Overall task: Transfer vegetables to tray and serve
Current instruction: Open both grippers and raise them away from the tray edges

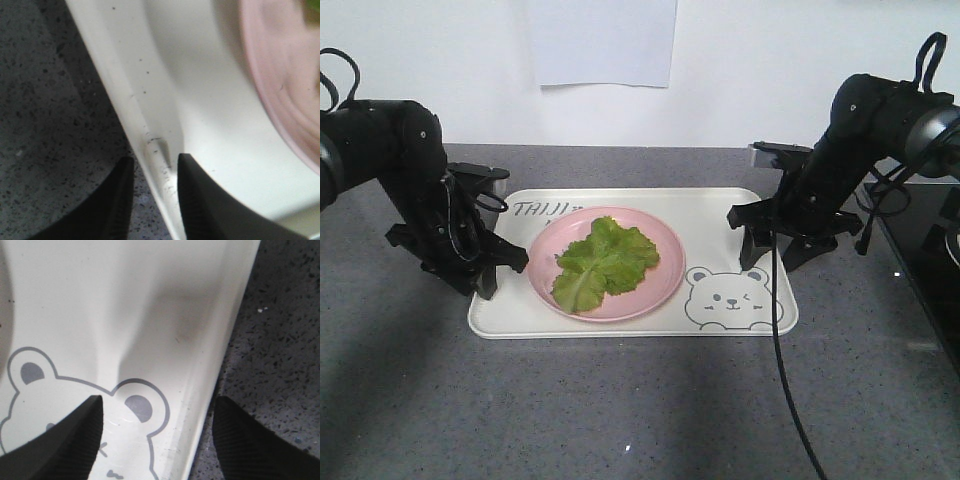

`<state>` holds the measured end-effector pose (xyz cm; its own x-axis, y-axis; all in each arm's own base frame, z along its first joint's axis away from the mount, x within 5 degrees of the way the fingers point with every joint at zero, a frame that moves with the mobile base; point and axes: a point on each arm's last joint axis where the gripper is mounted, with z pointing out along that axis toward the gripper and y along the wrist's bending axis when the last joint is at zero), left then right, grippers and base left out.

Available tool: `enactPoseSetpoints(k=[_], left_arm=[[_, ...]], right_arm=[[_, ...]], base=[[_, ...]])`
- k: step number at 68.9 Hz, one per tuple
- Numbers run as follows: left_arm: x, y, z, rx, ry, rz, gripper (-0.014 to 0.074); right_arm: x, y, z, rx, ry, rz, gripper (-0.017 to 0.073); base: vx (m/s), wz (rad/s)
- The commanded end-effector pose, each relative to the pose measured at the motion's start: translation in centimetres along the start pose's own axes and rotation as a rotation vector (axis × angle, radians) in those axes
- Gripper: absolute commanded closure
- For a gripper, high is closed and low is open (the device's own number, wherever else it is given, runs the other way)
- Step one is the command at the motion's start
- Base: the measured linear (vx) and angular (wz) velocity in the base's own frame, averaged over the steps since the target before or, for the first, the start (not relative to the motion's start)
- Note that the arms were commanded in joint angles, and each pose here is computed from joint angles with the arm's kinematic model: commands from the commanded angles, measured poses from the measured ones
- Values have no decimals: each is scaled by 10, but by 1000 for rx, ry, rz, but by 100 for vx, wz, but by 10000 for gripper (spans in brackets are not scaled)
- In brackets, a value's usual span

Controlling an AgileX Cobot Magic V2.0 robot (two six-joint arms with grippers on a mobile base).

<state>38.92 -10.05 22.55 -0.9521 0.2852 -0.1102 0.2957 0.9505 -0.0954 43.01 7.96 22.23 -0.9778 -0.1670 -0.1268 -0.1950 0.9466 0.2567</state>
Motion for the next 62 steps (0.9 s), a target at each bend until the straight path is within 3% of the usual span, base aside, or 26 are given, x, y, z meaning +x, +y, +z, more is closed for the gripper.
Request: enactPoseSetpoints(k=[1, 26, 34, 48, 55, 62], left_arm=[[0, -6, -30, 4, -80, 14, 306], [3, -7, -40, 4, -100, 13, 283], [5, -9, -56, 2, -151, 1, 283], [15, -14, -103, -7, -336, 8, 292], [25, -18, -135, -9, -458, 15, 325], [40, -23, -171, -16, -601, 25, 387]], right_arm=[[4, 11, -34, -17, -42, -10, 91], [11, 19, -74, 16, -152, -42, 98], [16, 26, -97, 22, -231, -60, 145], [27, 43, -150, 1, -466, -88, 414], [38, 52, -178, 4, -568, -151, 575], [54, 60, -204, 21, -639, -242, 570]], base=[[0, 0], [0, 0], [0, 0], [0, 0], [0, 0], [0, 0]])
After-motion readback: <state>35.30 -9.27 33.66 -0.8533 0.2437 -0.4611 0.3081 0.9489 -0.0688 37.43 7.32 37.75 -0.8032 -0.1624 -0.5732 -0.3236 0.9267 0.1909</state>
